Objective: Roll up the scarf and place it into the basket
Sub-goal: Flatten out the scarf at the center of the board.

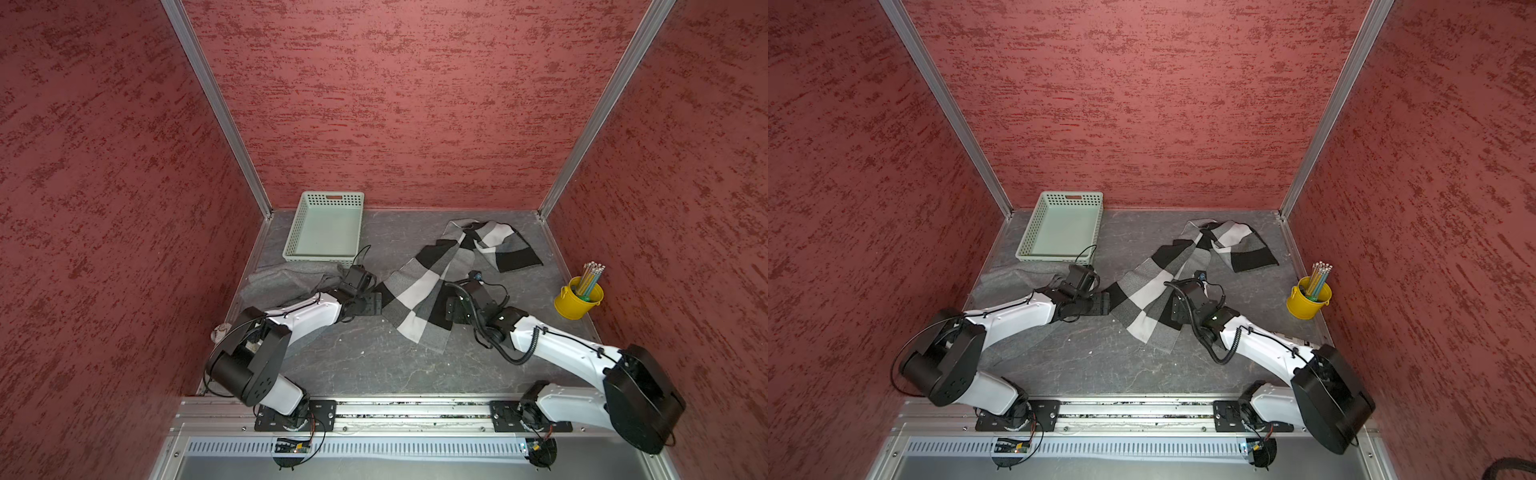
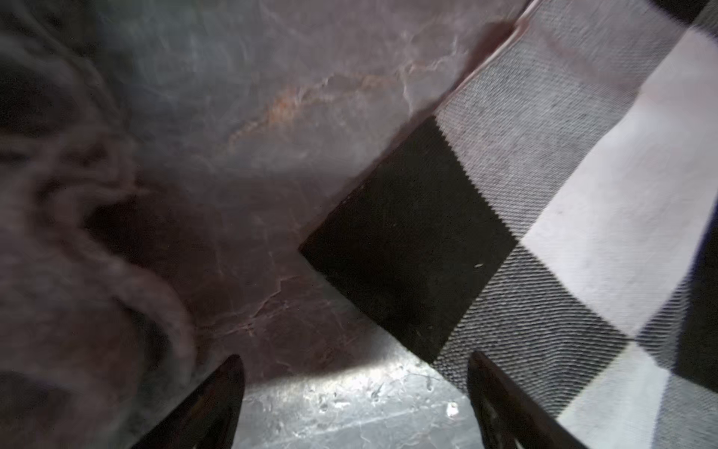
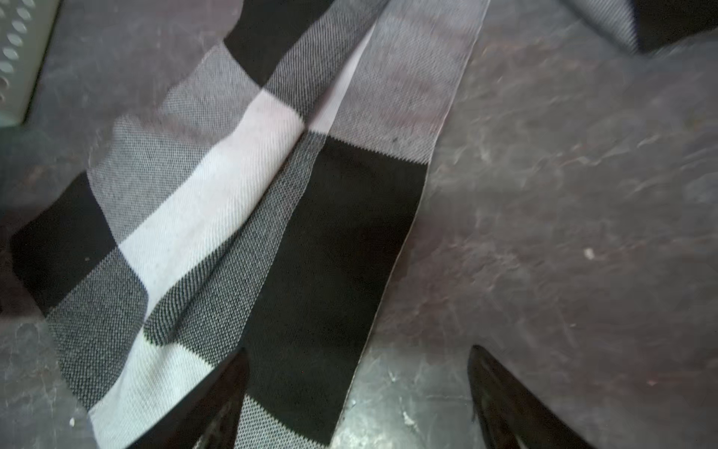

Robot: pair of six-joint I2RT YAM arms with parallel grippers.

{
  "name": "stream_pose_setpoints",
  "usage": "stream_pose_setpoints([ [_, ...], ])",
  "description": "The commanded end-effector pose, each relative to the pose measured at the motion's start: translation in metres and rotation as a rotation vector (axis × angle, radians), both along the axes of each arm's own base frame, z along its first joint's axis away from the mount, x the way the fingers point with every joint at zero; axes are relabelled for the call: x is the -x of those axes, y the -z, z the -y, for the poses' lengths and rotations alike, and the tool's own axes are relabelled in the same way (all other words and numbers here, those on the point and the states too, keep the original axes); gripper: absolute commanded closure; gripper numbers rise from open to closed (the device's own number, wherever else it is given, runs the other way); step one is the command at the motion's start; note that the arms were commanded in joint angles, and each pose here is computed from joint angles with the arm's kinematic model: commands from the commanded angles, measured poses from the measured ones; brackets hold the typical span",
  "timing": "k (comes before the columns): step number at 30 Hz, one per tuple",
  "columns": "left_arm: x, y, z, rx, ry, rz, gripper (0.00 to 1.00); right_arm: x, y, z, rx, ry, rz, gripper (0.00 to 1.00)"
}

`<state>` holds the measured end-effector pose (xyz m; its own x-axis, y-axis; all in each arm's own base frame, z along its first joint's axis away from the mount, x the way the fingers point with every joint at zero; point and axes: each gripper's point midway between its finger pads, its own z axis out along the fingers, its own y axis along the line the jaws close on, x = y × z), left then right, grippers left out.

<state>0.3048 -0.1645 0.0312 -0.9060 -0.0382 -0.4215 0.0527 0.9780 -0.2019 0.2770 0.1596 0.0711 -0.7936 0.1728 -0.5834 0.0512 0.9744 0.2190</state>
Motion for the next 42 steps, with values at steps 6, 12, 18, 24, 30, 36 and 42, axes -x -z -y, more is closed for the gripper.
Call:
stream_pose_setpoints([
  [6, 0.000, 0.016, 0.002, 0.047, -0.032, -0.070, 0.14, 0.043, 0.032, -0.030, -0.171, 0.093, -0.228, 0.24],
  [12, -0.010, 0.027, 0.036, 0.150, 0.020, -0.075, 0.57, 0.058, 0.045, -0.046, -0.216, 0.069, -0.290, 0.34],
  [18, -0.008, 0.030, 0.046, 0.121, 0.018, -0.072, 0.87, 0.071, 0.054, -0.065, -0.262, 0.029, -0.328, 0.46],
  [24, -0.020, -0.021, 0.016, -0.004, -0.027, 0.070, 1.00, 0.088, 0.060, -0.098, -0.245, -0.115, -0.401, 0.96],
  [30, -0.038, -0.063, -0.022, -0.044, -0.103, 0.179, 1.00, 0.122, 0.034, -0.168, -0.323, -0.395, -0.450, 1.00],
  [36, -0.057, -0.073, -0.022, -0.007, -0.111, 0.217, 1.00, 0.107, -0.003, -0.176, -0.288, -0.457, -0.368, 0.48],
  [42, -0.061, -0.089, -0.020, -0.010, -0.102, 0.264, 1.00, 0.021, -0.056, -0.087, -0.118, -0.219, -0.150, 0.29],
])
